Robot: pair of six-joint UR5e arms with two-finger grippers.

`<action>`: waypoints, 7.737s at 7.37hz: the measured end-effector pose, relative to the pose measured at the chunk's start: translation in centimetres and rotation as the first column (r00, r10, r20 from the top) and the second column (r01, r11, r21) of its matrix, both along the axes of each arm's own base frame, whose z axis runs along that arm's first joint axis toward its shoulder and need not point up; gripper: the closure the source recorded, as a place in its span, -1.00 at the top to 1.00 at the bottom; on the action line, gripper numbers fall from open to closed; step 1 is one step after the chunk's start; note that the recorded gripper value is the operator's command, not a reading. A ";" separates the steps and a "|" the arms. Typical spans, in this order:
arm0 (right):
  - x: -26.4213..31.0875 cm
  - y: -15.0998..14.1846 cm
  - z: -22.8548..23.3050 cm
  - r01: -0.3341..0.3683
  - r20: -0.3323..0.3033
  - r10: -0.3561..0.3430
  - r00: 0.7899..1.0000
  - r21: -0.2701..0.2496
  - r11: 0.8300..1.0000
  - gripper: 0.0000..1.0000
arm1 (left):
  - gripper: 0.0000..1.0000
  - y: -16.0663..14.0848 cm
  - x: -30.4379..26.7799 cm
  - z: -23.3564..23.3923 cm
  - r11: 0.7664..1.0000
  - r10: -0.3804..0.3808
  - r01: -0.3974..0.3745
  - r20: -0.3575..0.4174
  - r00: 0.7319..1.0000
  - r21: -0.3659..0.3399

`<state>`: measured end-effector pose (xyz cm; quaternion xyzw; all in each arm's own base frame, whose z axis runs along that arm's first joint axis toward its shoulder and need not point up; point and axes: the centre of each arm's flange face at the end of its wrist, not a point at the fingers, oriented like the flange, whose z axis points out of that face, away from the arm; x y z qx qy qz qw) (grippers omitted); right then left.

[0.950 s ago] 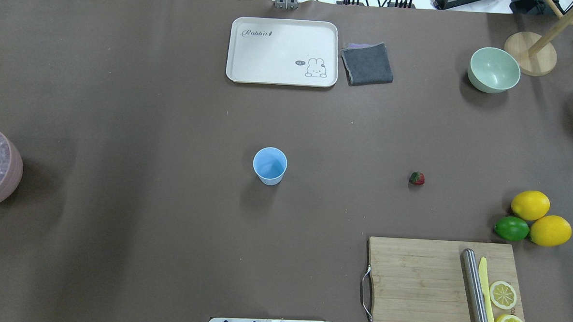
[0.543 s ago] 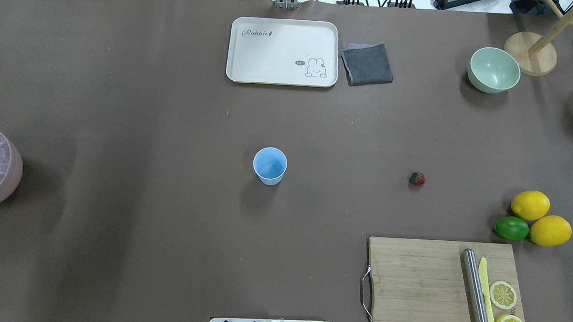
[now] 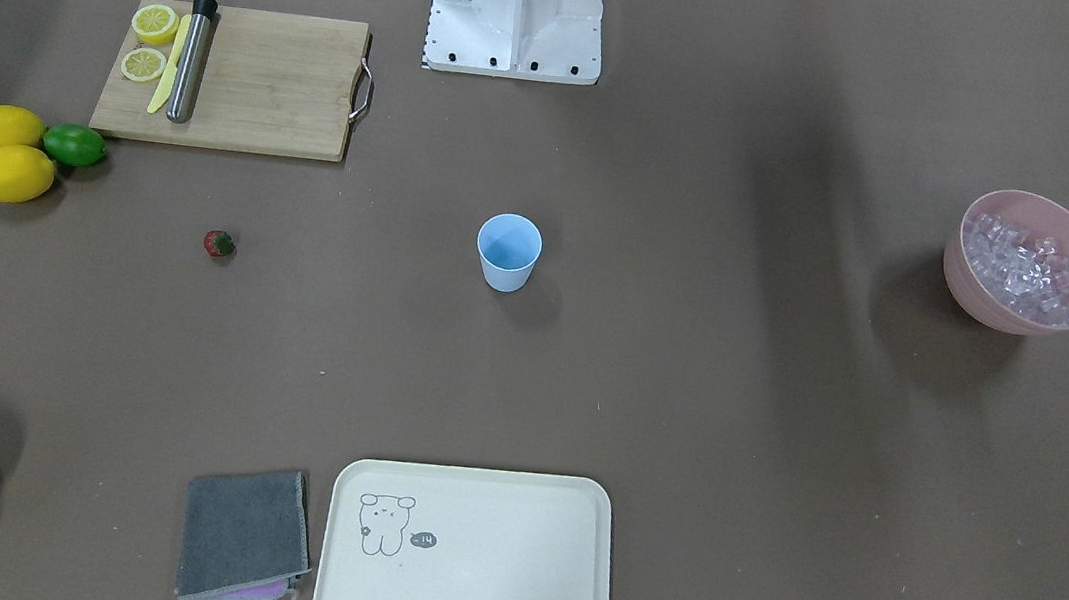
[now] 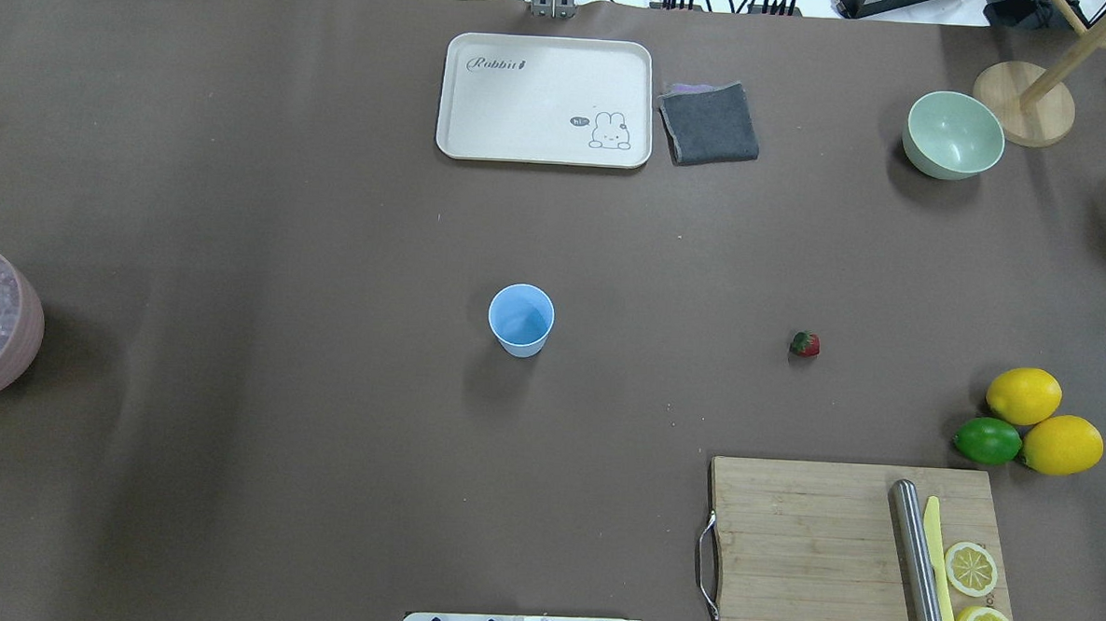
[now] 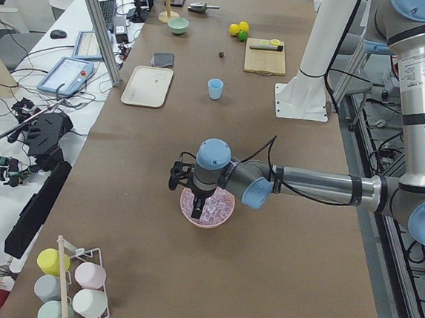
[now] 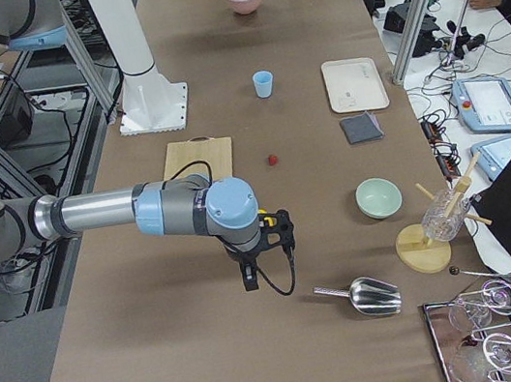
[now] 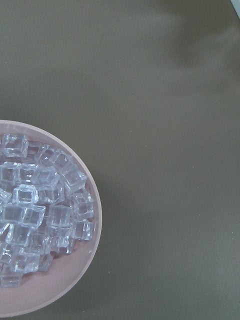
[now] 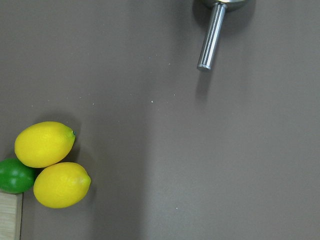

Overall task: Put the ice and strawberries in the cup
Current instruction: 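Move the left gripper over the pink bowl of ice cubes, then lower the left gripper into the bowl and grasp an ice cube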

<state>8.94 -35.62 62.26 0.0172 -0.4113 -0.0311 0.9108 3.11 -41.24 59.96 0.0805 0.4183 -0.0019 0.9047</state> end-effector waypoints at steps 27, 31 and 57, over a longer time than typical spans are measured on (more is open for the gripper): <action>-0.1 0.0 0.2 -0.006 0.003 0.006 1.000 -0.013 1.000 1.00 | 0.46 2.7 10.2 3.7 0.986 0.160 -0.160 0.019 0.987 0.035; -0.1 -0.1 0.0 -0.006 0.003 0.006 1.000 -0.007 1.000 1.00 | 0.27 2.7 10.2 4.3 0.987 0.161 -0.162 0.025 0.987 0.026; -0.3 1.6 0.3 -0.010 0.025 0.011 1.000 -0.028 1.000 1.00 | 0.11 -0.3 10.4 -2.8 0.975 0.172 -0.173 0.019 0.985 0.142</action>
